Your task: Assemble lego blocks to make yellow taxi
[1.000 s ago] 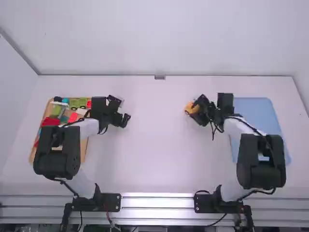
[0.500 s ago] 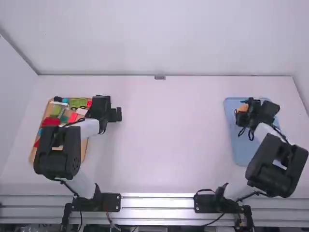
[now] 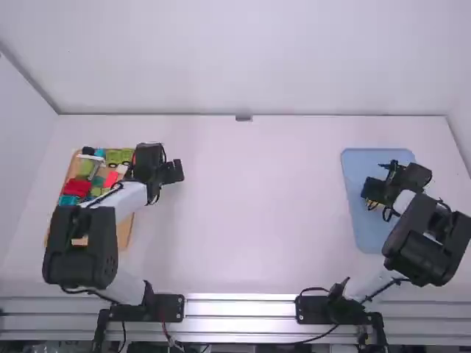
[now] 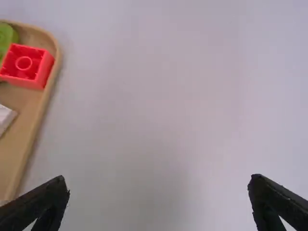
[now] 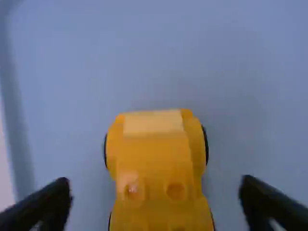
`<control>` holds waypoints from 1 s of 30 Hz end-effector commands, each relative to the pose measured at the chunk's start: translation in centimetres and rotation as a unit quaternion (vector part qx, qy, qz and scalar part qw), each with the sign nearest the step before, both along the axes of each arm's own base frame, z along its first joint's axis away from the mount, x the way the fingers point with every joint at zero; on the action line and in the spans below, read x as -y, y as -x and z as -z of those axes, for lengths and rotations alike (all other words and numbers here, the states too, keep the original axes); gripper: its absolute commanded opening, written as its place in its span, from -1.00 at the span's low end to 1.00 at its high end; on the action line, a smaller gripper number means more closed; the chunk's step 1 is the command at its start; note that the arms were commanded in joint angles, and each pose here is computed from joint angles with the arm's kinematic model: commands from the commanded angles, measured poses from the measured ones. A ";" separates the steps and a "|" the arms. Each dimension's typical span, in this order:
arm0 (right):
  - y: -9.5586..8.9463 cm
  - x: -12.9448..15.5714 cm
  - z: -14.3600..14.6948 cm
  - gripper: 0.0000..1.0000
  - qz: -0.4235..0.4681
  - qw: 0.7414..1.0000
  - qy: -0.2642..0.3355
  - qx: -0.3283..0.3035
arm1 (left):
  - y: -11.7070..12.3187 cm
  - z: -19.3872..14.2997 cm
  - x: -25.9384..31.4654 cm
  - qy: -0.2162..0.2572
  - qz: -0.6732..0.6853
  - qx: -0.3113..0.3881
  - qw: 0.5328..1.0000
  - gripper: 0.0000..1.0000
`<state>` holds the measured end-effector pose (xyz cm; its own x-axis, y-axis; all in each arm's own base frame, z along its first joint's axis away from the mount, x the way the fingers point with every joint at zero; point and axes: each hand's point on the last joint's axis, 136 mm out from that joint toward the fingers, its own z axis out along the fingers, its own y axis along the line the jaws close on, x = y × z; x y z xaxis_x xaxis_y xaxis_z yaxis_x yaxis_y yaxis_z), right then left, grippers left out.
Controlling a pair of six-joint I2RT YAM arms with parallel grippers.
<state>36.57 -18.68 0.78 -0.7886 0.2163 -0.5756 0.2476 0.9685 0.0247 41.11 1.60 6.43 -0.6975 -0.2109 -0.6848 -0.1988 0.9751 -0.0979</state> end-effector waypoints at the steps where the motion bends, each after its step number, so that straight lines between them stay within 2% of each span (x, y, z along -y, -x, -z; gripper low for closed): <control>1: 0.1 0.5 -0.8 0.98 0.014 1.000 0.026 -0.012 | 0.2 -2.3 -0.2 -0.003 -0.007 0.023 1.000 0.98; 5: 0.4 0.2 -2.3 0.96 0.039 0.998 0.047 -0.019 | 1.0 -4.6 -0.1 -0.009 0.000 0.038 0.999 0.98; 9: -0.1 -1.3 -5.1 0.96 0.024 0.997 0.073 -0.005 | 1.9 -7.3 0.9 -0.046 0.048 0.057 0.996 0.98; 15: -1.0 -6.4 -11.7 0.97 -0.035 0.993 0.096 0.059 | 3.8 -13.6 3.8 -0.082 0.114 0.132 0.981 0.98; 18: -0.9 -9.1 -14.7 0.97 -0.065 0.988 0.103 0.091 | 5.1 -16.3 4.9 -0.100 0.142 0.166 0.971 0.98; 19: -0.9 -9.1 -14.7 0.97 -0.065 0.988 0.103 0.091 | 5.1 -16.3 4.9 -0.100 0.142 0.166 0.971 0.98; 22: -0.7 -12.0 -17.7 0.97 -0.099 0.981 0.109 0.130 | 6.6 -19.3 5.6 -0.105 0.154 0.208 0.960 0.98; 25: -0.2 -14.1 -19.5 0.97 -0.123 0.974 0.110 0.153 | 7.6 -21.2 5.5 -0.104 0.149 0.237 0.954 0.98; 30: 0.1 -16.6 -20.1 0.86 -0.138 0.969 0.084 0.188 | 8.2 -21.6 4.5 -0.074 0.129 0.264 0.953 0.87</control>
<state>37.00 -3.05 21.14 -0.5383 -0.1201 -0.8341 -0.0108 0.9907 -0.1357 33.36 -3.40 29.09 -0.2497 0.0773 -0.9652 0.0919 0.9942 0.0559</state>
